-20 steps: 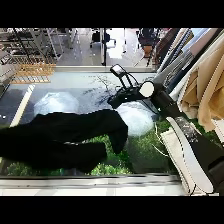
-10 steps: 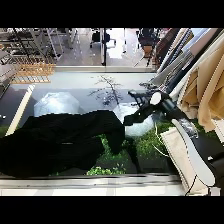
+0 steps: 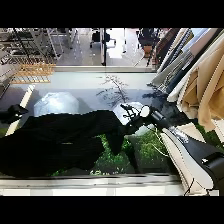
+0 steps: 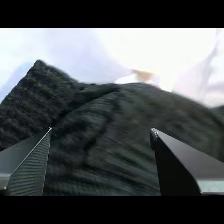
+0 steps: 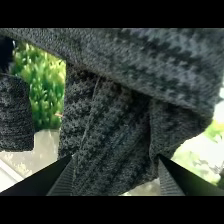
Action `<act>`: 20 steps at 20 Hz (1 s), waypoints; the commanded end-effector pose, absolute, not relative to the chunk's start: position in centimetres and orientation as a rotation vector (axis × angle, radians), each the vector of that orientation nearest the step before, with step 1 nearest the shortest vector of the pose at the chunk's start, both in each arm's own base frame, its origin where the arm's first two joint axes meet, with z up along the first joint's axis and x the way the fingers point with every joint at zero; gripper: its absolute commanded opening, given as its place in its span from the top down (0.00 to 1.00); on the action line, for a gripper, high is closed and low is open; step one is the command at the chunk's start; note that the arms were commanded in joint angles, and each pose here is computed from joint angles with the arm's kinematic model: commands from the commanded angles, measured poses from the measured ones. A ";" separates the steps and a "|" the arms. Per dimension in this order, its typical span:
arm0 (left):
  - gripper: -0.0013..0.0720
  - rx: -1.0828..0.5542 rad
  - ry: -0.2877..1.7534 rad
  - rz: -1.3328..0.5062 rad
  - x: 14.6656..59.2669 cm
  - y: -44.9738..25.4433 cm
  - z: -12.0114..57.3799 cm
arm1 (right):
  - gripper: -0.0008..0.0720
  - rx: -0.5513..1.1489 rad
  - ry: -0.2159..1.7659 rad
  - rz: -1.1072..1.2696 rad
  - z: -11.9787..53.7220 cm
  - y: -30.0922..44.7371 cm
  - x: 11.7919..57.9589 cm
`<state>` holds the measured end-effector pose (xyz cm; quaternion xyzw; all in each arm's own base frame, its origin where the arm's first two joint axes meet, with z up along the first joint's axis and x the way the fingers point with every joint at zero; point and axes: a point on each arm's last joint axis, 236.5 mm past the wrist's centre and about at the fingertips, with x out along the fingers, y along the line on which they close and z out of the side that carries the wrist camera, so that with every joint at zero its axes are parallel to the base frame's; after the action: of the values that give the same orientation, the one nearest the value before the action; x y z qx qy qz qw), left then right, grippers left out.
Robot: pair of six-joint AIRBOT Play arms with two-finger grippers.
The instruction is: Fold the clothes and pants, and hang the long-sleeved shirts on hangers.
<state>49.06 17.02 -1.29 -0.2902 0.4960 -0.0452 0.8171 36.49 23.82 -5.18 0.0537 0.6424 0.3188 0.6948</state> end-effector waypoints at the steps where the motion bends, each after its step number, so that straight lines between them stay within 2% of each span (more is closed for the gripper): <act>1: 0.01 -0.611 1.201 -0.071 50.1 17.9 -5.1 | 0.19 0.109 1.473 0.733 -5.4 24.2 35.2; 9: 0.03 -0.635 1.266 -0.051 50.7 18.6 -9.7 | 0.19 0.073 1.469 0.731 -5.7 25.4 34.7; 10: 0.11 -0.600 1.261 -0.076 51.0 18.3 -9.8 | 0.19 0.069 1.470 0.715 -5.8 25.2 34.8; 12: 0.33 -0.540 1.240 -0.128 51.9 17.2 -9.6 | 0.19 0.045 1.463 0.667 -6.4 24.4 35.4; 13: 0.35 -0.505 1.236 -0.155 52.2 16.5 -9.7 | 0.19 0.043 1.467 0.638 -6.8 24.1 35.7; 14: 0.47 -0.470 1.237 -0.187 52.4 15.7 -9.7 | 0.19 0.040 1.479 0.609 -7.3 23.7 35.8; 15: 0.86 -0.454 1.245 -0.210 52.5 14.9 -9.7 | 0.21 0.040 1.497 0.576 -7.9 23.2 35.8; 16: 0.95 -0.448 1.249 -0.227 52.6 14.1 -9.6 | 0.22 0.048 1.514 0.553 -8.4 23.0 35.8; 19: 0.95 -0.519 1.212 -0.306 53.3 11.6 -8.1 | 0.22 0.113 1.498 0.483 -9.8 23.2 37.1; 20: 0.95 -0.555 1.174 -0.329 53.9 11.1 -6.9 | 0.37 0.131 1.457 0.472 -9.8 23.5 38.2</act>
<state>52.96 13.23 -8.85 -0.2329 0.5689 -0.1148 0.7803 36.37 23.44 -8.94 0.0363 0.6737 0.2438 0.6966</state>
